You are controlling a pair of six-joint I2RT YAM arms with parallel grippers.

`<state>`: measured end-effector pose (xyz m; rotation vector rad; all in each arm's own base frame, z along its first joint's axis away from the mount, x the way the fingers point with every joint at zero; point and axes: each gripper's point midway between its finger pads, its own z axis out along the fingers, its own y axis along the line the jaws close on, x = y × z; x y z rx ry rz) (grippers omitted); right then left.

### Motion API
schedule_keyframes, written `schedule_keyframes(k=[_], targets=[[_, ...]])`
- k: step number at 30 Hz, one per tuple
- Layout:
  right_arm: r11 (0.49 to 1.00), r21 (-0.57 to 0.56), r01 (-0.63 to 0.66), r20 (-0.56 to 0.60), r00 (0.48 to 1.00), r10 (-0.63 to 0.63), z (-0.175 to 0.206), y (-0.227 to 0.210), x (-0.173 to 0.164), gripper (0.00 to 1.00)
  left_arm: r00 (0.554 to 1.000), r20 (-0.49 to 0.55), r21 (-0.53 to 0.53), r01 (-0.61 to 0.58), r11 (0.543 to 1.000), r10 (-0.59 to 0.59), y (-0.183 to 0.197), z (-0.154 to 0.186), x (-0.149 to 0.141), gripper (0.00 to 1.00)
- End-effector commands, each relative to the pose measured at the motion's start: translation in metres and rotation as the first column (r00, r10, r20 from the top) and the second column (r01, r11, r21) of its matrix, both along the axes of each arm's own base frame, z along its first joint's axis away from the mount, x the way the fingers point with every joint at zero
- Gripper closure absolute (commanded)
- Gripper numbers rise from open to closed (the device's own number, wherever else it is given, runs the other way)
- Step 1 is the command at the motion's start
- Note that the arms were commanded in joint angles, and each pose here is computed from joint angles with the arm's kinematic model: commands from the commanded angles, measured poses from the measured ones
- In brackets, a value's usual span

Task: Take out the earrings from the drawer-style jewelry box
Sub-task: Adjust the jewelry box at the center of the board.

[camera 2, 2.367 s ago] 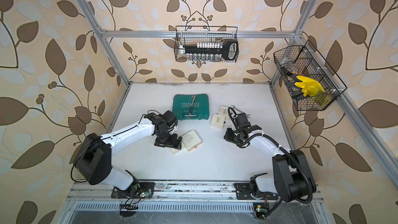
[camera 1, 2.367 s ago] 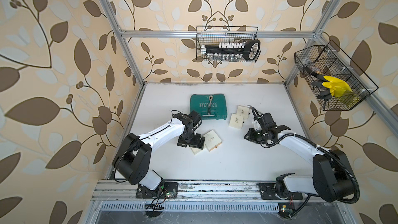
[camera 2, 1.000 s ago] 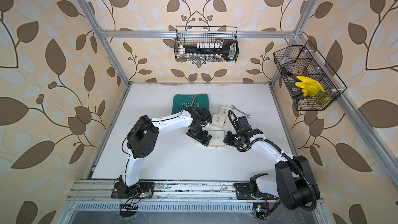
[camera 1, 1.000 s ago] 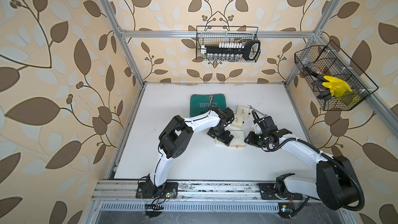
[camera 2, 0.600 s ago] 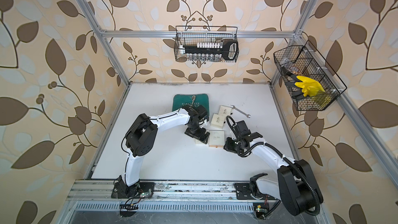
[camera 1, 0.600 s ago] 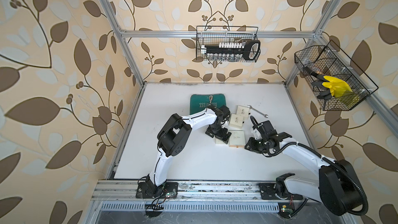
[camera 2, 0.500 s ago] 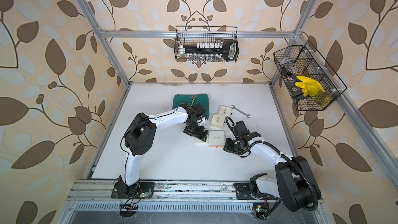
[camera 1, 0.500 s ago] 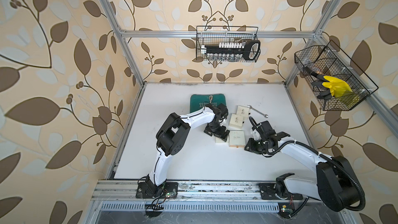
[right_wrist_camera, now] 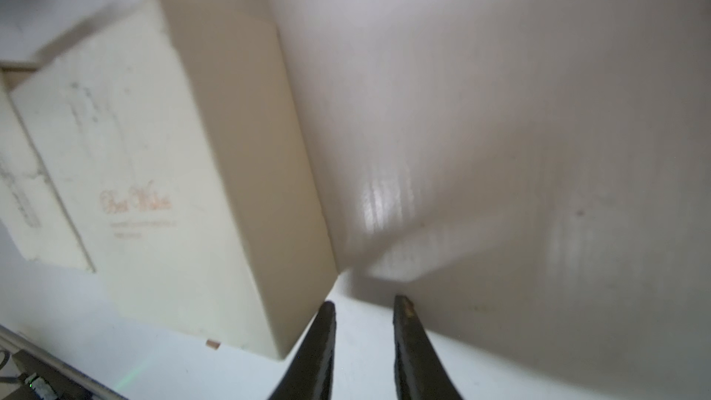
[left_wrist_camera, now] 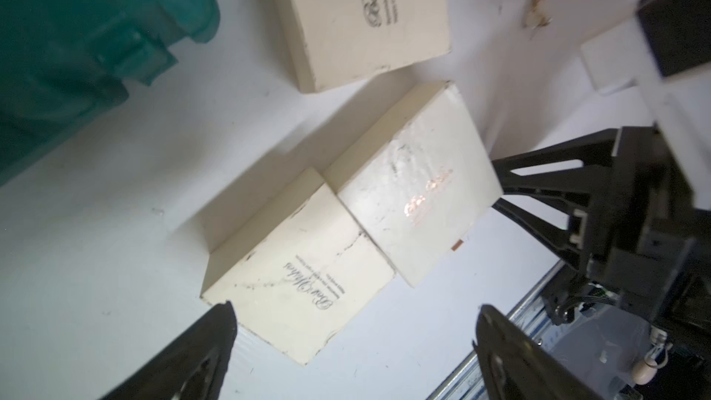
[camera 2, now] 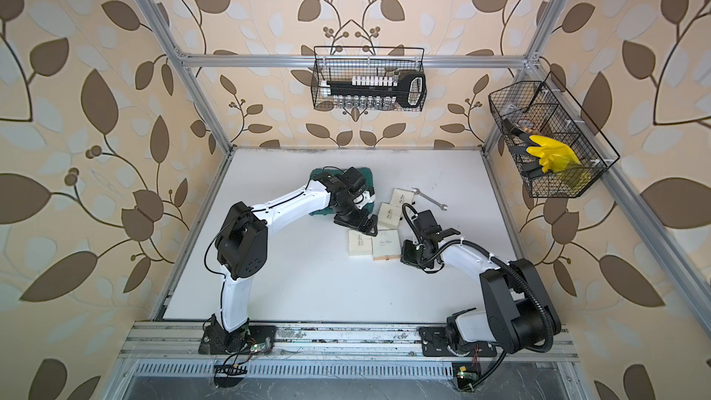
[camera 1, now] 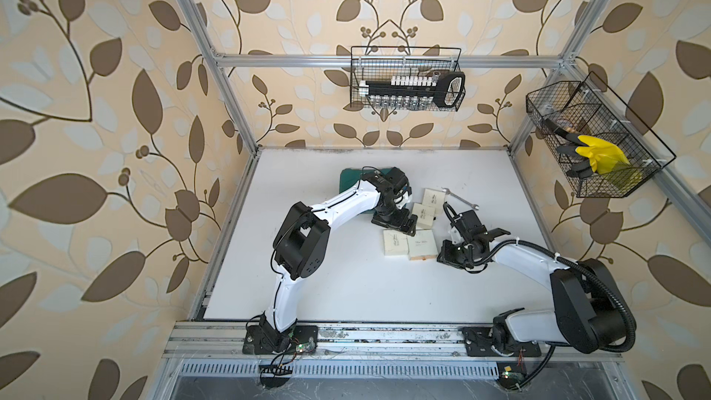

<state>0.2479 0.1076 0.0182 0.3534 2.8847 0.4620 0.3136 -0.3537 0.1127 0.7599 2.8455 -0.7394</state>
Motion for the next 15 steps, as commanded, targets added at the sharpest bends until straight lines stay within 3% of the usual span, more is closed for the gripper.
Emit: schedule_keyframes(k=[1,5,8,15], targets=[[0.996,-0.043,0.076,0.012,0.997,-0.076,0.001,-0.016,0.014,0.71,0.999,0.027,-0.116,0.025,0.993,-0.022,-0.030,0.020,0.010,0.01],[0.992,0.007,0.126,0.033,0.992,-0.126,0.008,-0.022,0.026,0.71,0.996,0.070,-0.171,0.067,0.983,-0.056,-0.055,0.013,0.017,0.01],[0.994,0.026,0.102,0.038,0.994,-0.103,0.014,-0.018,0.028,0.72,0.996,0.044,-0.160,0.080,0.984,-0.074,-0.065,-0.001,0.016,0.02],[0.996,0.084,0.035,0.021,0.999,-0.037,0.017,-0.009,0.004,0.71,0.995,0.012,-0.167,0.099,0.981,-0.099,-0.072,-0.027,0.004,0.03]])
